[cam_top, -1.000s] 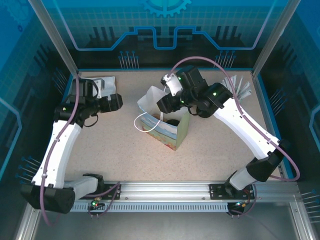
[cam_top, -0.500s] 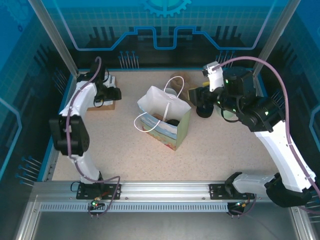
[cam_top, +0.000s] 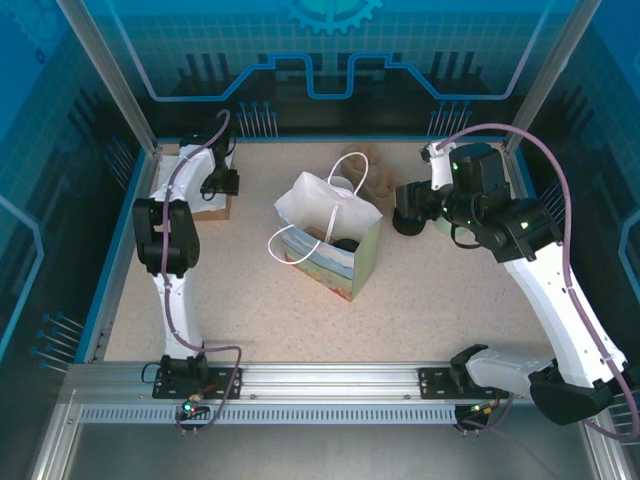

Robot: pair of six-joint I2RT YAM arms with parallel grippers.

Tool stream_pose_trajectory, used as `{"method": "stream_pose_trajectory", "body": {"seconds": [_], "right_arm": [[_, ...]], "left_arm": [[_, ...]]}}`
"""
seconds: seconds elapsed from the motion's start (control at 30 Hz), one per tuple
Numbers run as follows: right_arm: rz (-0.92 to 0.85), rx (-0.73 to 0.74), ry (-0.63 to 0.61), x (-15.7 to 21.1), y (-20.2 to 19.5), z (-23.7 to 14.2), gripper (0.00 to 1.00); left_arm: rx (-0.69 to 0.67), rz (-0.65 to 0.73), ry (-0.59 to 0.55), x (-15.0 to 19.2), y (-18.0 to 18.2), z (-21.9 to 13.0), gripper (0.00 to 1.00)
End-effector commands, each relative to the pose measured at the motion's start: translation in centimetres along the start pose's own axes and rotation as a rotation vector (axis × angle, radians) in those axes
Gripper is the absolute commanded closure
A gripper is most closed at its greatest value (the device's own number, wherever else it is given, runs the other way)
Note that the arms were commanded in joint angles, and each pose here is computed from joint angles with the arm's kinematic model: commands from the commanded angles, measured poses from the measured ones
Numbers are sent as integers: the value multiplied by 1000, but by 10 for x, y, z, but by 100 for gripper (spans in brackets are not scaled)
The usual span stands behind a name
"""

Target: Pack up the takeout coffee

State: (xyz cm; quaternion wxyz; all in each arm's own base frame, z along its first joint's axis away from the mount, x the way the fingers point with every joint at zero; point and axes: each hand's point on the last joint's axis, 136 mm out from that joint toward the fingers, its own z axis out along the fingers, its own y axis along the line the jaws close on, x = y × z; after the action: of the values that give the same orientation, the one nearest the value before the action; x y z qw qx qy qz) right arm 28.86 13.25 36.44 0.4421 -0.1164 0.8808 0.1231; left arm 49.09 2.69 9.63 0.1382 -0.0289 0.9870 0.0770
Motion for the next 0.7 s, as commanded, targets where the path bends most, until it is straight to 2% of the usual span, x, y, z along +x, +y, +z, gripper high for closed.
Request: {"method": "stream_pose_trajectory", "body": {"seconds": [0.0, 0.23, 0.4, 0.67], "right_arm": [[26, -11, -1, 3, -1, -2, 36], [35, -16, -1, 2, -2, -2, 36], [39, -15, -1, 2, -2, -1, 36], [42, -21, -3, 1, -1, -1, 36]], "left_arm": [[-23, 24, 24, 1, 3, 2, 52], [-23, 34, 53, 5, 1, 15, 54], [-18, 37, 54, 6, 0, 15, 69], [-16, 51, 11, -2, 2, -3, 90]]}}
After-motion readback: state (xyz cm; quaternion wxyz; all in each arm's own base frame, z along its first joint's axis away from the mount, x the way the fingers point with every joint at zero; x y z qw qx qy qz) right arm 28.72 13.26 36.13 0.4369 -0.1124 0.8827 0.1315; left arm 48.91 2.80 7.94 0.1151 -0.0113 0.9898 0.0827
